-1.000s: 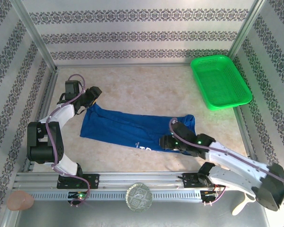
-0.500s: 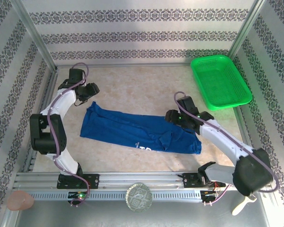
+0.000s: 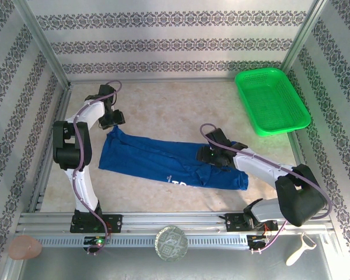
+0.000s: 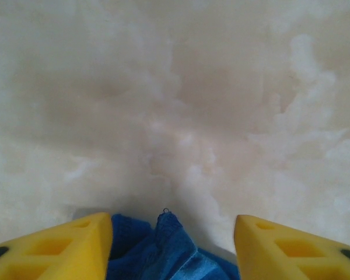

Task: Fold the inside-out t-shirt

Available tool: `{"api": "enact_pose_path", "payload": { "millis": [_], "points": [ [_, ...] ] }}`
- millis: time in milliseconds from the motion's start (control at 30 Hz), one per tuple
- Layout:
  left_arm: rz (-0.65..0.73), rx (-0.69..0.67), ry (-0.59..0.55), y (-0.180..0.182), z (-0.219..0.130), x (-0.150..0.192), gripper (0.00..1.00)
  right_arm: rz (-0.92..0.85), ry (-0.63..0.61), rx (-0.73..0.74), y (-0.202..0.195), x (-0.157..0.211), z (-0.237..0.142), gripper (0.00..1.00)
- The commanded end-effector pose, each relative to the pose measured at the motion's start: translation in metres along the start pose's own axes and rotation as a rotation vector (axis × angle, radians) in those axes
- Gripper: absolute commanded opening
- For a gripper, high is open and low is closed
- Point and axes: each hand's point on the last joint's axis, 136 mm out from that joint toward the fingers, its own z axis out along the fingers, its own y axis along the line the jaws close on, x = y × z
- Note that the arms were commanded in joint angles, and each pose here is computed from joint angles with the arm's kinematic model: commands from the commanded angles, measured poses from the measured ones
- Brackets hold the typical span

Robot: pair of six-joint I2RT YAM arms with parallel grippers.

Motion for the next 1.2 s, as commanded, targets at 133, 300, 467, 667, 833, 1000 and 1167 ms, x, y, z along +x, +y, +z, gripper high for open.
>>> {"api": "enact_pose_path", "payload": {
  "millis": [133,300,467,667,833,1000,1167],
  "points": [
    [0.043,0.007,0.078,-0.004,0.012,0.016,0.3,0.037,-0.031,0.021,-0.008,0.001,0.001,0.55],
    [0.057,0.032,0.056,-0.009,0.006,0.012,0.0,0.05,-0.033,0.032,-0.012,0.005,0.002,0.55],
    [0.061,0.06,-0.039,-0.01,-0.023,0.008,0.0,0.064,-0.027,0.055,-0.018,0.009,0.004,0.55],
    [-0.001,0.097,-0.218,0.004,-0.062,0.025,0.0,0.092,-0.02,0.091,-0.029,0.014,0.008,0.54],
    [-0.144,0.146,-0.337,0.029,-0.063,0.048,0.0,0.105,-0.016,0.118,-0.037,0.019,0.01,0.55],
    [-0.301,0.09,-0.328,0.061,-0.043,0.067,0.0,0.126,-0.009,0.148,-0.046,0.023,0.01,0.55],
    [-0.471,0.03,-0.3,0.095,-0.025,0.08,0.07,0.141,-0.005,0.164,-0.052,0.024,0.01,0.55]
  ]
}}
